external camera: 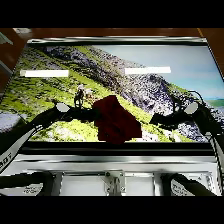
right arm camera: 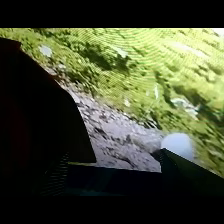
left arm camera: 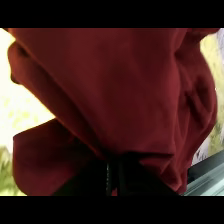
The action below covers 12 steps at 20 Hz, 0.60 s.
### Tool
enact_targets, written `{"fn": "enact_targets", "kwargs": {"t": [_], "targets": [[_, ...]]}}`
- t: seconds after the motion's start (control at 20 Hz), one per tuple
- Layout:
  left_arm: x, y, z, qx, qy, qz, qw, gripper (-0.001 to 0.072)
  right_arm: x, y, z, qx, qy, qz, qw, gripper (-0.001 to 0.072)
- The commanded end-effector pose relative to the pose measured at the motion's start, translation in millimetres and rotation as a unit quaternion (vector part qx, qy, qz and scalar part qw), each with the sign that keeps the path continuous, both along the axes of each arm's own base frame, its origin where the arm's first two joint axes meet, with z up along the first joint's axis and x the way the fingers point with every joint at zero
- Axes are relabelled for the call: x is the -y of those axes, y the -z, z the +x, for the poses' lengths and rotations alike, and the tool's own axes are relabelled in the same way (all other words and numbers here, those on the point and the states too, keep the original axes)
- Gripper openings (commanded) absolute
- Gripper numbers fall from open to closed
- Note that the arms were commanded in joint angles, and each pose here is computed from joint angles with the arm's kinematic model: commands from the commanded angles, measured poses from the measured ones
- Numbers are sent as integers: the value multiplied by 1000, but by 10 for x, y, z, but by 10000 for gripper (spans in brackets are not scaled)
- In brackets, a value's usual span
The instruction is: Fold the shirts.
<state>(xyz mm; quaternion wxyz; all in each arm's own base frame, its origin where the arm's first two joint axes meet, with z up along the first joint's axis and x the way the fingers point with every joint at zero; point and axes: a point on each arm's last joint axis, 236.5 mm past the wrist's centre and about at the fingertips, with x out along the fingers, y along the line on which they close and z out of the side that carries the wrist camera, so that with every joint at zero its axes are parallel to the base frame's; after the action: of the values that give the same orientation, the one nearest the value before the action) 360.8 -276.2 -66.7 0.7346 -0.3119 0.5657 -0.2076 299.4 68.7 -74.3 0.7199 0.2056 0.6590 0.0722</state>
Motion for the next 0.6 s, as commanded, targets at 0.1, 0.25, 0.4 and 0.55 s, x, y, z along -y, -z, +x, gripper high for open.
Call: {"fn": "enact_targets", "kwargs": {"t": [0.1, 0.25, 0.4, 0.55], "targets": [[19, -233, 37, 16, 45, -23, 999, 48, -380, 203, 42, -35, 20, 94, 995, 669], [44, -317, -104, 9, 77, -34, 996, 48, -580, 336, 85, -37, 12, 110, 993, 669], [65, -369, -159, 11, 92, -37, 995, 48, -745, 456, 40, -49, 3, 105, 993, 668], [66, -445, -156, 21, 93, -39, 995, 48, -891, 506, -22, -58, -9, 102, 993, 668]]}}
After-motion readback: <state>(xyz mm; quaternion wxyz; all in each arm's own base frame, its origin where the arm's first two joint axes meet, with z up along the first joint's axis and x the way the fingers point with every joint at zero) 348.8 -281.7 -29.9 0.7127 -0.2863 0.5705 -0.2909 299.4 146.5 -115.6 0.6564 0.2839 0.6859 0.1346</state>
